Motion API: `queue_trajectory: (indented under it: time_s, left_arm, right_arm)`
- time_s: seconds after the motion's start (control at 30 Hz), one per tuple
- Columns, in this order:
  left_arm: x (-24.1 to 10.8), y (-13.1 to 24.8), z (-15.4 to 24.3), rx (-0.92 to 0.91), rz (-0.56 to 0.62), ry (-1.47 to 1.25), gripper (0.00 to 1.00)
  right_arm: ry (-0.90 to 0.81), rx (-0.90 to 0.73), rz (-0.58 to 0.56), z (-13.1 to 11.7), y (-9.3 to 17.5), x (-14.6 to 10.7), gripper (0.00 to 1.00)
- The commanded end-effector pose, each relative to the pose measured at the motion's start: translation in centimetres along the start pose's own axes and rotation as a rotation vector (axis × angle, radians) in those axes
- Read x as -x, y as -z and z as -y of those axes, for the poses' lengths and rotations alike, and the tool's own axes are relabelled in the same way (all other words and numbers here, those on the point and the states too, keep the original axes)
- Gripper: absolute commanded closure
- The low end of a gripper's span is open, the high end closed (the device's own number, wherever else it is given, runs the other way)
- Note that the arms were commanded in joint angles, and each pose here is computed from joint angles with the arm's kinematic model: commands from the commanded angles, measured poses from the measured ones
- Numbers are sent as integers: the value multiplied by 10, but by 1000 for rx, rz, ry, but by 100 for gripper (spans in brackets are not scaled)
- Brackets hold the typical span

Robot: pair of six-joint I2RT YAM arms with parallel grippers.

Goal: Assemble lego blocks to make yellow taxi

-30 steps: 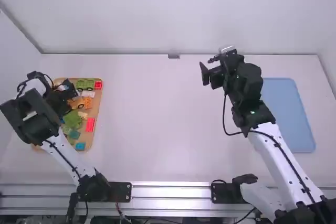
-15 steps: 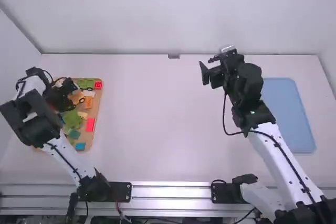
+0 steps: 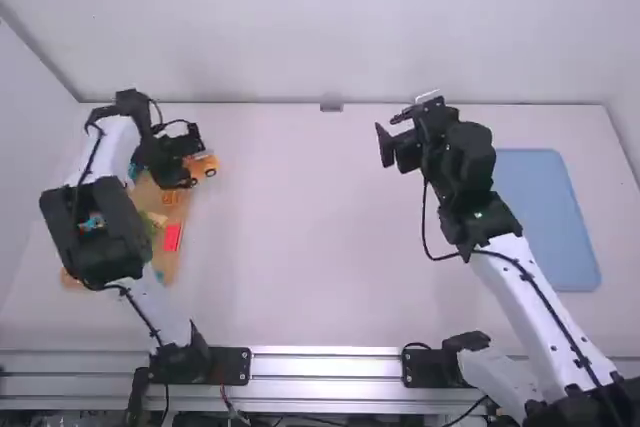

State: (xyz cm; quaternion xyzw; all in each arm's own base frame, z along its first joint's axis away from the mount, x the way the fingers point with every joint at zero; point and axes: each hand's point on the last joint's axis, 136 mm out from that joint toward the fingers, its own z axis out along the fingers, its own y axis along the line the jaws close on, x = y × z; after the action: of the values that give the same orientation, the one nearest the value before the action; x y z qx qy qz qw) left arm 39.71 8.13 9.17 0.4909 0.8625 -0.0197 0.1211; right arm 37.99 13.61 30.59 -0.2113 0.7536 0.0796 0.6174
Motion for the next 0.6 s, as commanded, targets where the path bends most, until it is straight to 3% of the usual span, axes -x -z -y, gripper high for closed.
queue_trajectory:
  time_s: [0.0, 0.07, 0.3, 0.43, 0.57]
  left_arm:
    - [28, -13, 27, -67, 8, -86, 73]
    - [56, -23, 50, -112, 23, -178, 79]
    - [125, -55, 120, -195, 36, -356, 83]
    - [147, -75, 166, -230, 18, -470, 86]
    - [157, -93, 177, -113, -88, -457, 88]
  right_arm:
    - [33, 15, 34, -6, 0, 17, 2]
    - [78, 31, 37, -13, 0, 18, 2]
    - [149, 63, 50, -27, 0, 21, 2]
    - [148, 63, 49, -28, 0, 21, 2]
    - [144, 52, 40, -22, 0, 19, 2]
